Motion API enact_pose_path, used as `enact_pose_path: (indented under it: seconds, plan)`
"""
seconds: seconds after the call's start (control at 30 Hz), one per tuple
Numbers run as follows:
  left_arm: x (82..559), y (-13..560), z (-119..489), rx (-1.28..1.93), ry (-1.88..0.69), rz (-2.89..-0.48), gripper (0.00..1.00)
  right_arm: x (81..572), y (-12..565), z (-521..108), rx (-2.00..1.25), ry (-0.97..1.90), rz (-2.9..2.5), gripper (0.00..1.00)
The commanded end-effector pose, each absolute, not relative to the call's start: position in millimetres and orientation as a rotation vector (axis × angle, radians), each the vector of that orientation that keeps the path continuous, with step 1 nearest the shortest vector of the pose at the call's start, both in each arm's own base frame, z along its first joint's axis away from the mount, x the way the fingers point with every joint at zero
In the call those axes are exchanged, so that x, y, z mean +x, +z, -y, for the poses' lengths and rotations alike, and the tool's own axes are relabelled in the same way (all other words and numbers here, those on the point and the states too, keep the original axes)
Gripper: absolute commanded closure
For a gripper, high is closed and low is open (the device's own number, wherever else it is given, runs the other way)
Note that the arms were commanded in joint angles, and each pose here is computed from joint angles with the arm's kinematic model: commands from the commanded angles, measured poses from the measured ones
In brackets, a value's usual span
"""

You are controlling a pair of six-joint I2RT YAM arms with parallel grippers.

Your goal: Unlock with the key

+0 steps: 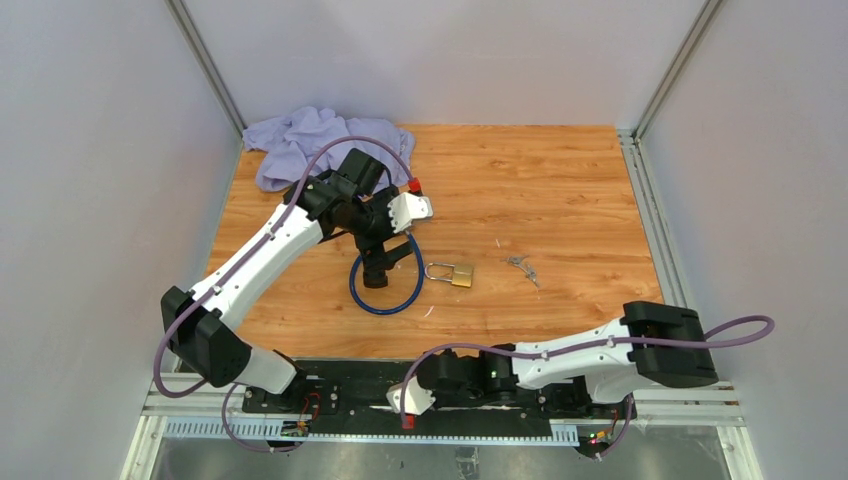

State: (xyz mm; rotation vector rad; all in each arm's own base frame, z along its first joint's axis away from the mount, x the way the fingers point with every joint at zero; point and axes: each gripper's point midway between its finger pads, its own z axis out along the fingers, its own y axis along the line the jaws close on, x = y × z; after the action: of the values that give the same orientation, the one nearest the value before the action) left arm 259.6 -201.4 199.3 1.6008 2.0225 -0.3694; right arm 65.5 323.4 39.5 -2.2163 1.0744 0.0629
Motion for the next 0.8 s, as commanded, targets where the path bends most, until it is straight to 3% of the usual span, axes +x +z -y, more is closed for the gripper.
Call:
enact_pose_path:
  seconds: [0.0,0.2,0.47,0.77]
  plan:
    - [259,214,201,1.582,-0.383,-1.981,0.0,76,56,-322,-2.103,0.102,-1.148,0.99]
    - [256,219,200,1.563,-0.409,-1.969,0.01,108,90,-317,-1.911,0.199,-1.337,0.99]
    - [237,254,196,1.493,-0.541,-1.847,0.02,132,138,-308,-1.649,0.534,-1.576,0.99]
    - [173,276,205,1.459,-0.893,-1.666,0.03,127,180,-312,-1.568,0.851,-1.673,0.99]
